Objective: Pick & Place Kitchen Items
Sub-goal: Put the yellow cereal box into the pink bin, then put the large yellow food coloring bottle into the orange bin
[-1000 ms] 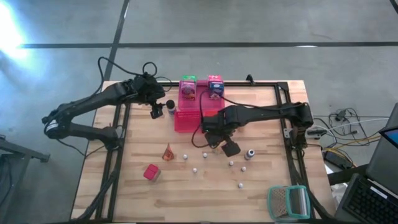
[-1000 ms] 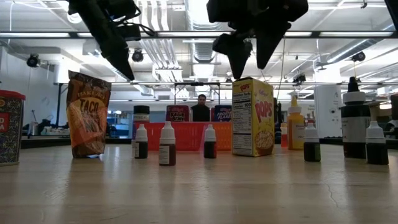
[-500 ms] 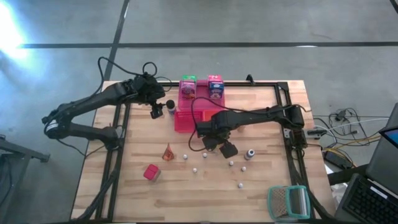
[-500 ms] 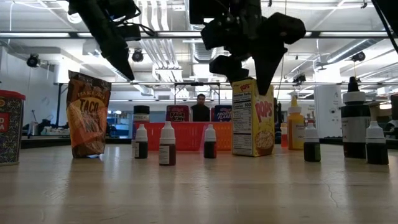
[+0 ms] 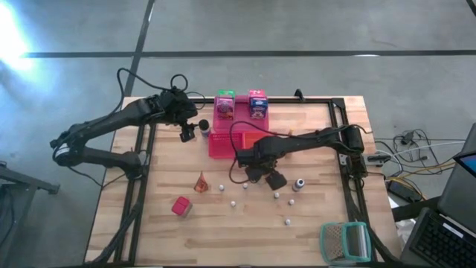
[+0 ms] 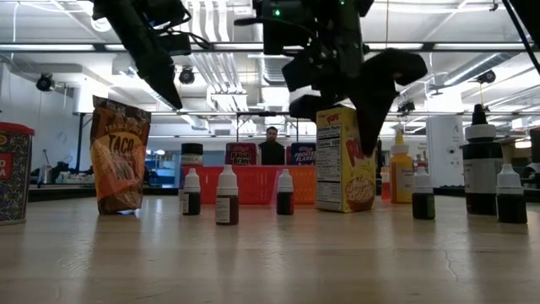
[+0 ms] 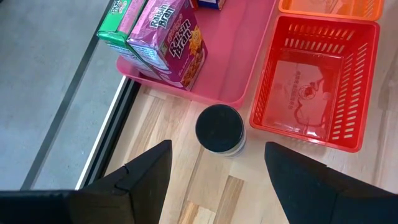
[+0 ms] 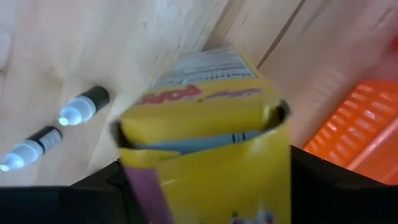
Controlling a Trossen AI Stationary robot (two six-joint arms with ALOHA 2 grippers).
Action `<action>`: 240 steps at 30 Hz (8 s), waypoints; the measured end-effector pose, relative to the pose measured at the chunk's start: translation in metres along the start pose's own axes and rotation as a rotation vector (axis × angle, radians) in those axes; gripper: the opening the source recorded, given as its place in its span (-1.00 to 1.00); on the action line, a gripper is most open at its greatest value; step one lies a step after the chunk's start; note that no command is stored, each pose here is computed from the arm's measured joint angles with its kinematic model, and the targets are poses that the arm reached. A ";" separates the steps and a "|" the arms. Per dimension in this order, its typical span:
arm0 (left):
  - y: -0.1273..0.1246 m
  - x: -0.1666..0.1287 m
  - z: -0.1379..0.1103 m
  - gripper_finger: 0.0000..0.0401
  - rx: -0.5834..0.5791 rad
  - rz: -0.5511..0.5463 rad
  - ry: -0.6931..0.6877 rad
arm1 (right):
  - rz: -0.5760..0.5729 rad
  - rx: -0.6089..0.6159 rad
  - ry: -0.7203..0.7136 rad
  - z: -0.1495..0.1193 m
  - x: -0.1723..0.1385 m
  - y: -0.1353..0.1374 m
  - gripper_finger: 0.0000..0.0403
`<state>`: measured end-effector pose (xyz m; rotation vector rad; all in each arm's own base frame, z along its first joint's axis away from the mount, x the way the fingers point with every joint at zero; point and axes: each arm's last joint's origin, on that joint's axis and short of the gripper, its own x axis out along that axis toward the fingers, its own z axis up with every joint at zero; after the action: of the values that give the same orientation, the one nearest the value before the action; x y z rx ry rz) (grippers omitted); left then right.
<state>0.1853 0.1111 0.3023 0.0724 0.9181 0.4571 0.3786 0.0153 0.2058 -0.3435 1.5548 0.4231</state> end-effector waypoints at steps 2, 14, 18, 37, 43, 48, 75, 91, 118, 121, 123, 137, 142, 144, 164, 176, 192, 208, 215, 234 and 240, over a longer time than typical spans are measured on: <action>0.000 0.000 0.000 0.30 0.000 0.000 0.000 | -0.001 -0.017 0.002 -0.001 0.003 0.000 0.28; 0.000 0.000 0.000 0.30 0.000 0.000 0.000 | -0.021 -0.040 0.008 -0.001 0.004 -0.001 0.02; 0.000 0.000 0.000 0.30 0.000 0.000 0.001 | -0.023 -0.003 0.004 -0.001 0.004 -0.001 -0.06; 0.000 0.000 0.000 0.30 0.000 0.000 0.001 | -0.174 0.070 -0.164 -0.009 -0.075 -0.012 -0.19; 0.000 0.000 0.000 0.30 0.000 -0.001 0.001 | -0.358 0.136 -0.218 -0.020 -0.114 -0.041 -0.21; 0.000 0.000 0.000 0.30 0.000 0.000 0.001 | -0.345 0.294 -0.331 -0.033 -0.136 -0.080 -0.29; 0.000 0.000 0.000 0.30 0.000 0.000 0.001 | -0.231 0.496 -0.215 -0.059 -0.059 -0.210 -0.18; 0.000 0.000 0.000 0.30 0.000 0.000 0.000 | -0.231 0.522 -0.208 -0.062 -0.031 -0.232 -0.23; 0.000 0.000 0.000 0.30 0.000 0.000 0.000 | -0.173 0.530 -0.223 -0.063 -0.028 -0.231 0.22; 0.000 0.000 0.000 0.30 0.000 0.000 0.000 | -0.179 0.528 -0.230 -0.063 -0.035 -0.230 0.28; 0.000 0.000 0.000 0.30 0.000 0.000 0.000 | -0.183 0.527 -0.234 -0.064 -0.043 -0.229 0.32; 0.000 0.000 0.000 0.30 0.000 0.000 0.000 | -0.210 0.500 -0.283 -0.058 -0.092 -0.196 0.44; 0.000 0.000 0.000 0.30 0.000 0.000 0.000 | -0.218 0.465 -0.307 -0.051 -0.110 -0.175 0.38; 0.000 0.000 0.000 0.30 0.000 0.000 0.000 | -0.212 0.475 -0.310 -0.048 -0.116 -0.167 0.34; 0.000 0.000 0.000 0.30 0.000 0.000 0.000 | -0.166 0.708 -0.333 -0.078 -0.182 -0.100 -0.13; 0.000 0.000 0.000 0.30 0.000 0.000 0.000 | -0.173 0.891 -0.285 -0.104 -0.184 -0.075 -0.38; 0.000 0.000 0.000 0.30 0.000 0.000 0.000 | -0.152 1.082 -0.248 -0.158 -0.120 -0.023 -0.59; 0.000 0.000 0.000 0.30 0.000 0.000 0.000 | -0.043 1.125 -0.227 -0.167 -0.081 -0.012 -0.43; 0.000 0.000 0.000 0.30 0.000 0.000 0.000 | -0.046 1.134 -0.257 -0.165 -0.080 -0.014 -0.32; 0.000 0.000 0.000 0.30 0.000 0.000 0.000 | -0.041 1.140 -0.255 -0.164 -0.047 -0.016 -0.41; 0.000 0.000 0.000 0.30 0.000 0.000 0.000 | -0.037 1.140 -0.241 -0.166 -0.034 -0.014 -0.41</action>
<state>0.1854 0.1111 0.3022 0.0724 0.9185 0.4568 0.2397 -0.0769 0.2395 0.5448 1.3196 -0.4621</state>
